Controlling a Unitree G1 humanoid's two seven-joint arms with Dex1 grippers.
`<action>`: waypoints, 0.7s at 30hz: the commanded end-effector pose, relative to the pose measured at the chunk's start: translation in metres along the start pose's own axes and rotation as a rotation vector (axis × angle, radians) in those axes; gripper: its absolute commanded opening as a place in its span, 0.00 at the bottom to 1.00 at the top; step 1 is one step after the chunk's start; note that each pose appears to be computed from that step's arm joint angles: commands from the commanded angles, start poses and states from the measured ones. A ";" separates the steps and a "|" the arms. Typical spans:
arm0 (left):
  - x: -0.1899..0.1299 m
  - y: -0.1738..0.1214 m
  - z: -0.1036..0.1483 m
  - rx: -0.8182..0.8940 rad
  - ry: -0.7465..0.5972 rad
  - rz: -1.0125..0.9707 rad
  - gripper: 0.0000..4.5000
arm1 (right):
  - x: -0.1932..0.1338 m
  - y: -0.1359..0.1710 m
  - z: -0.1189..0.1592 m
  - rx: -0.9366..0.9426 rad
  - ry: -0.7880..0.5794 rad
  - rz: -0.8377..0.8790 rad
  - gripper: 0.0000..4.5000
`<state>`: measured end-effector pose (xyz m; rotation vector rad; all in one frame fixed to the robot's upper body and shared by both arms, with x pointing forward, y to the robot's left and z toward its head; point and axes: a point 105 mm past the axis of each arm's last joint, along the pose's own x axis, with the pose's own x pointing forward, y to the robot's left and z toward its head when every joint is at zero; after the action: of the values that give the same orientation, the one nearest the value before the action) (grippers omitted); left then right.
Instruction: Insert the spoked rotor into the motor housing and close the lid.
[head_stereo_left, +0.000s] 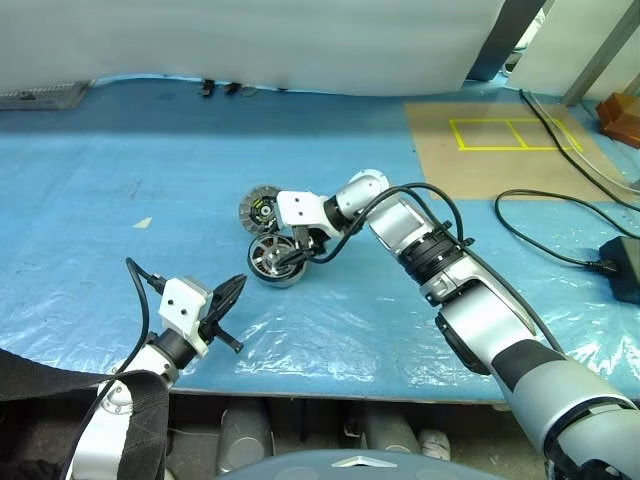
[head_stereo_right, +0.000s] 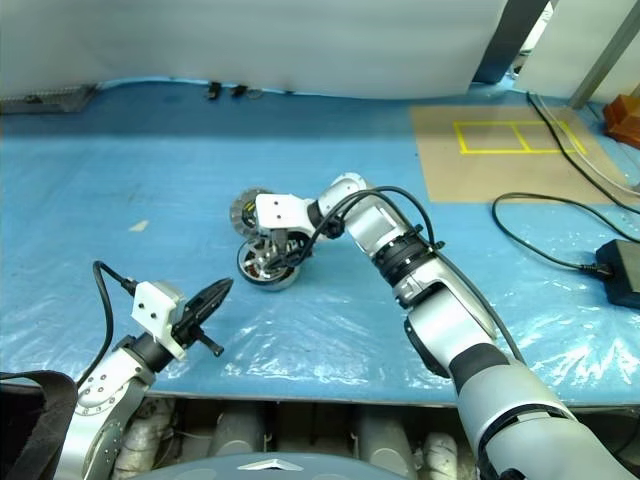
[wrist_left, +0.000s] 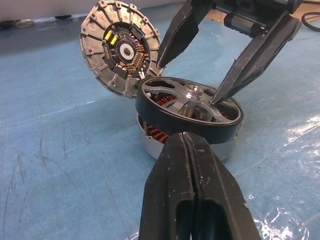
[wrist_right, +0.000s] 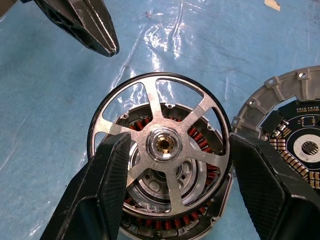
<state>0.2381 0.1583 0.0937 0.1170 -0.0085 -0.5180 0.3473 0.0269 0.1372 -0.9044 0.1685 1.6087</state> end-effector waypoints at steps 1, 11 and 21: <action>0.000 -0.001 0.008 0.018 -0.034 0.003 0.00 | -0.004 -0.007 0.014 -0.058 -0.012 -0.007 0.71; 0.000 -0.001 0.007 0.016 -0.030 0.009 0.00 | 0.002 -0.002 0.011 -0.090 0.016 0.026 0.71; 0.000 -0.001 0.007 0.017 -0.030 0.015 0.00 | 0.012 -0.003 0.004 -0.096 0.050 0.024 0.38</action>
<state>0.2383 0.1579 0.0924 0.1146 -0.0064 -0.5054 0.3477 0.0351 0.1333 -1.0017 0.1509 1.6320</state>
